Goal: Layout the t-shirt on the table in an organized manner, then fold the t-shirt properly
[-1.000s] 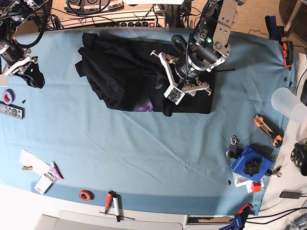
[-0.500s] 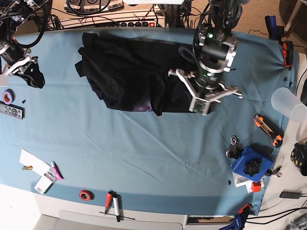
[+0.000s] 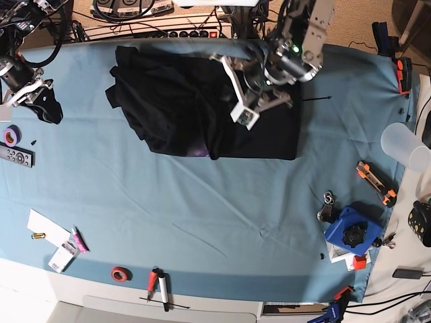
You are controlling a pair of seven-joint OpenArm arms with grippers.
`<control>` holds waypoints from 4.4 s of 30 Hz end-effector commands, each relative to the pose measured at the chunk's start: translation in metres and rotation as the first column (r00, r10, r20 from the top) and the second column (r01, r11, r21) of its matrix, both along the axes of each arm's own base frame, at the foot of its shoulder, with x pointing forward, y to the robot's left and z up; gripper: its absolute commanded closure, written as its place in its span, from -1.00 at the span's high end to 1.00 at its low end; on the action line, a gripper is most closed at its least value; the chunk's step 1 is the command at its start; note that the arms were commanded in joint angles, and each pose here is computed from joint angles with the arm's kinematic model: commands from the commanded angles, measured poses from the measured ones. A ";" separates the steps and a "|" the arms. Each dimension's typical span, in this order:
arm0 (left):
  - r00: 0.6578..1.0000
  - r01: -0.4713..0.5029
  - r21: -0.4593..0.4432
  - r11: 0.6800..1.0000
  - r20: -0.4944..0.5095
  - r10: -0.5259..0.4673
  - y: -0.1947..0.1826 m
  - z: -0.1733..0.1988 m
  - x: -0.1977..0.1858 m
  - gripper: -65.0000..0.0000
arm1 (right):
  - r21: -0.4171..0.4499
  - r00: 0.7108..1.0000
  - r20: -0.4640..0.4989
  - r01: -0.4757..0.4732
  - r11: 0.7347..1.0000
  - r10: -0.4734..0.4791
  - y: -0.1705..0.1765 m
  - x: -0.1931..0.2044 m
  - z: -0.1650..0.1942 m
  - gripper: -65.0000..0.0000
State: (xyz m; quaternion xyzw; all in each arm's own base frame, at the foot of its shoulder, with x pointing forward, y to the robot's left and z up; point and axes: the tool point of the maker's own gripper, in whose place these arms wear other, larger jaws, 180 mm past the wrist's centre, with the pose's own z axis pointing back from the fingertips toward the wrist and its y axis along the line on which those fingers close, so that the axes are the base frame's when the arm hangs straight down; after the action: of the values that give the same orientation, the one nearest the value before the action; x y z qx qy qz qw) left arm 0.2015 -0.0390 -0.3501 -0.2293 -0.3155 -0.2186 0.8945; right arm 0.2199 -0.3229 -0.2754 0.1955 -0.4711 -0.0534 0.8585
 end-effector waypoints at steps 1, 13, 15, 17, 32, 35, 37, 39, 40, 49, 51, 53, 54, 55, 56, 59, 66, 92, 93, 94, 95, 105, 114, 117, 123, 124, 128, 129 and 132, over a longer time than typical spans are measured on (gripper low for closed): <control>1.000 0.017 -0.039 0.999 0.023 -0.016 -0.010 0.009 -0.002 -0.62 | -0.017 0.998 0.057 -0.004 1.000 0.005 -0.003 0.006 0.017 -0.46; 0.983 0.087 0.004 0.996 0.163 -0.087 -0.036 0.043 -0.005 -0.62 | -0.021 0.996 0.087 -0.024 1.000 0.025 -0.005 0.009 0.029 -0.46; 0.981 0.038 0.048 0.998 0.190 -0.047 -0.027 0.043 0.005 -0.62 | -0.030 0.995 0.092 -0.029 0.999 0.031 -0.007 0.010 0.033 -0.46; 0.974 -0.025 0.105 0.994 0.227 0.001 -0.014 0.041 0.016 -0.62 | -0.027 0.993 0.109 -0.039 0.999 0.042 -0.007 0.011 0.039 -0.46; 0.986 0.134 0.157 0.979 0.078 -0.147 -0.045 -0.011 -0.021 -0.62 | -0.011 0.991 0.123 -0.047 0.999 0.048 -0.004 0.011 0.040 -0.19; 0.980 0.126 0.190 0.974 0.131 -0.152 -0.046 -0.002 -0.014 -0.62 | -0.026 0.995 0.089 -0.039 0.999 0.041 -0.006 0.006 0.034 0.10; 0.980 0.097 0.193 0.976 0.152 -0.128 -0.044 0.006 -0.007 -0.62 | -0.022 0.995 0.086 -0.040 0.999 0.042 -0.006 0.005 0.032 0.10; 0.980 0.078 0.190 0.979 0.166 -0.111 -0.041 0.014 -0.002 -0.62 | -0.017 0.995 0.087 -0.039 0.999 0.041 -0.005 0.005 0.031 0.10; 0.978 0.073 0.197 0.978 0.176 -0.109 -0.040 0.017 0.000 -0.62 | -0.009 0.995 0.089 -0.040 0.999 0.040 -0.003 0.005 0.030 0.10; 0.971 0.046 0.239 0.970 0.216 -0.100 -0.032 0.020 0.007 -0.62 | 0.149 0.983 0.028 -0.181 0.972 0.179 0.074 0.012 -0.014 0.10; 0.971 0.046 0.240 0.970 0.215 -0.100 -0.032 0.020 0.007 -0.62 | 0.155 0.972 -0.028 -0.227 0.962 0.233 0.096 0.012 -0.032 0.10; 0.971 0.046 0.240 0.970 0.216 -0.100 -0.032 0.020 0.007 -0.62 | 0.127 0.959 -0.113 -0.245 0.961 0.259 0.108 0.007 -0.054 0.10; 0.971 0.046 0.240 0.970 0.216 -0.100 -0.032 0.020 0.007 -0.62 | 0.107 0.953 -0.156 -0.246 0.963 0.261 0.111 0.004 -0.065 0.10; 0.971 0.047 0.240 0.970 0.216 -0.100 -0.032 0.020 0.007 -0.62 | 0.091 0.947 -0.192 -0.244 0.965 0.258 0.113 0.001 -0.074 0.10; 0.971 0.047 0.240 0.970 0.216 -0.100 -0.032 0.020 0.007 -0.62 | 0.079 0.943 -0.219 -0.240 0.968 0.252 0.114 -0.001 -0.081 0.10; 0.971 0.046 0.238 0.970 0.219 -0.100 -0.032 0.021 0.007 -0.62 | 0.065 0.939 -0.251 -0.224 0.972 0.233 0.116 -0.005 -0.090 0.10; 0.967 0.043 0.234 0.971 0.233 -0.099 -0.033 0.023 0.011 -0.62 | 0.047 0.915 -0.327 -0.235 0.971 0.237 0.124 -0.012 -0.107 0.10; 0.969 0.041 0.244 0.969 0.226 -0.098 -0.030 0.027 0.011 -0.62 | -0.149 0.960 -0.268 -0.120 0.982 0.077 0.061 0.045 -0.097 -1.00; 0.969 0.039 0.242 0.970 0.230 -0.096 -0.029 0.029 0.011 -0.62 | -0.189 0.965 -0.257 -0.106 0.976 0.055 0.048 0.050 -0.090 -1.00; 0.968 0.036 0.237 0.971 0.235 -0.093 -0.029 0.033 0.011 -0.62 | -0.228 0.969 -0.243 -0.094 0.969 0.037 0.034 0.055 -0.082 -1.00; 0.966 0.031 0.231 0.972 0.243 -0.089 -0.028 0.038 0.011 -0.62 | -0.267 0.973 -0.230 -0.086 0.960 0.023 0.022 0.059 -0.073 -1.00; 0.938 -0.145 0.375 0.916 0.346 0.007 0.020 0.051 0.032 -0.62 | -0.419 0.975 -0.215 -0.046 0.907 -0.050 -0.035 0.069 -0.032 -1.00; 0.861 -0.486 0.414 0.769 0.376 0.341 0.143 0.048 0.067 -0.76 | -0.406 0.989 -0.108 -0.133 0.904 0.097 0.030 0.081 -0.002 -1.00; 0.847 -0.523 0.370 0.768 0.328 0.419 0.163 0.044 0.070 -0.76 | -0.404 0.976 -0.067 -0.216 0.889 0.206 0.075 0.082 0.006 -1.00; 0.852 -0.517 0.314 0.796 0.285 0.440 0.169 0.043 0.071 -0.76 | -0.379 0.900 -0.066 -0.423 0.823 0.431 0.168 0.066 0.000 -1.00; 0.852 -0.516 0.313 0.797 0.284 0.440 0.169 0.043 0.071 -0.76 | -0.373 0.887 -0.084 -0.450 0.811 0.454 0.178 0.063 -0.006 -1.00; 0.851 -0.517 0.311 0.798 0.286 0.440 0.168 0.043 0.072 -0.76 | -0.405 0.838 -0.171 -0.539 0.739 0.518 0.208 0.053 -0.030 -1.00; 0.850 -0.518 0.308 0.798 0.291 0.439 0.168 0.044 0.072 -0.76 | -0.406 0.823 -0.177 -0.561 0.722 0.540 0.216 0.051 -0.032 -1.00; 0.848 -0.519 0.302 0.799 0.299 0.438 0.168 0.045 0.073 -0.76 | -0.393 0.772 -0.182 -0.625 0.674 0.609 0.243 0.044 -0.036 -1.00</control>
State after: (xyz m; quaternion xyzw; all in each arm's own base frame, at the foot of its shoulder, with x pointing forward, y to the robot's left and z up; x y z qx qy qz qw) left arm 0.2689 0.1285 -0.3156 0.0543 -0.3888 -0.0637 0.9175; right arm 0.2568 -0.0839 -0.3245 0.1412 -0.3356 0.3397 0.8672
